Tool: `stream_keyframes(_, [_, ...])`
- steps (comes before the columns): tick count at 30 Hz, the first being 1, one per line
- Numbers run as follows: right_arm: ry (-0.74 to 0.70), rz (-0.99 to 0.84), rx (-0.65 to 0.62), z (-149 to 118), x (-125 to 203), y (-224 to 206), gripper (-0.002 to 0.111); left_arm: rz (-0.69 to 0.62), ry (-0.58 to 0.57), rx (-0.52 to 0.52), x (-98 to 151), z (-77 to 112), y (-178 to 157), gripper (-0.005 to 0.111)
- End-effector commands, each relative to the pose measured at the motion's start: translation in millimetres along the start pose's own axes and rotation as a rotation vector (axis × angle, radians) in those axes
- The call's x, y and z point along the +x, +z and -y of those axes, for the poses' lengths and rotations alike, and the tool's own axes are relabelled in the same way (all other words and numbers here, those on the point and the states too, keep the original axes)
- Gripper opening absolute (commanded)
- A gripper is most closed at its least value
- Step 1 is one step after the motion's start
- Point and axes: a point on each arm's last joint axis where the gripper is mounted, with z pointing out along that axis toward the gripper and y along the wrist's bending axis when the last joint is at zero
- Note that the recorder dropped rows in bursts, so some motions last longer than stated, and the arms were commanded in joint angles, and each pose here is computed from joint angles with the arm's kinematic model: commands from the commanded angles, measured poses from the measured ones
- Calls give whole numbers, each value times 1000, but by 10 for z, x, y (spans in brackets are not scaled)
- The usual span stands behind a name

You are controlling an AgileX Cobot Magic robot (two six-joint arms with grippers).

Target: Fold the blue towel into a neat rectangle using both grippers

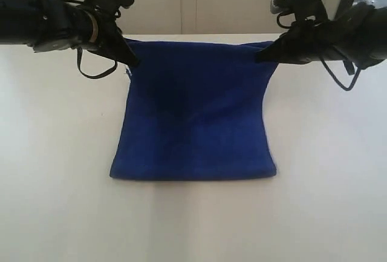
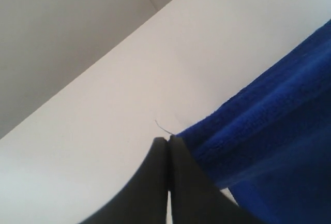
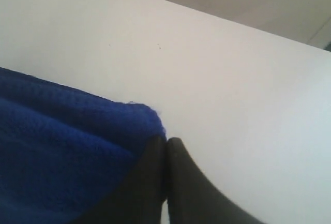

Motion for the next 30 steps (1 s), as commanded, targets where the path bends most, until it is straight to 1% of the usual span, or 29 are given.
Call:
stream_keyframes(1, [-14, 29, 43, 64, -32, 68, 0, -25, 34, -46, 25, -116, 30, 0])
stream_keyframes(5, [-25, 43, 31, 1, -94, 131, 0, -19, 19, -65, 5, -206, 78, 0])
stream_keyframes(7, [-26, 48, 38, -1, -97, 168, 0, -27, 14, -66, 29, -219, 131, 0])
stream_keyframes(11, [-29, 49, 52, -11, -64, 236, 0, -29, 26, -44, 83, -180, 235, 0])
stream_keyframes(15, [-31, 25, 63, -16, 44, 366, 0, -22, 43, -8, 140, -110, 356, 0])
stream_keyframes(20, [-33, 21, 83, -17, 109, 441, 0, -19, 75, -12, 127, -127, 424, 0])
stream_keyframes(23, [-40, 31, 88, -57, 102, 463, 0, -17, 64, -39, 113, -239, 462, 0])
stream_keyframes(30, [-48, 54, 78, -139, 31, 609, 0, -18, 49, -54, 152, -348, 477, 0])
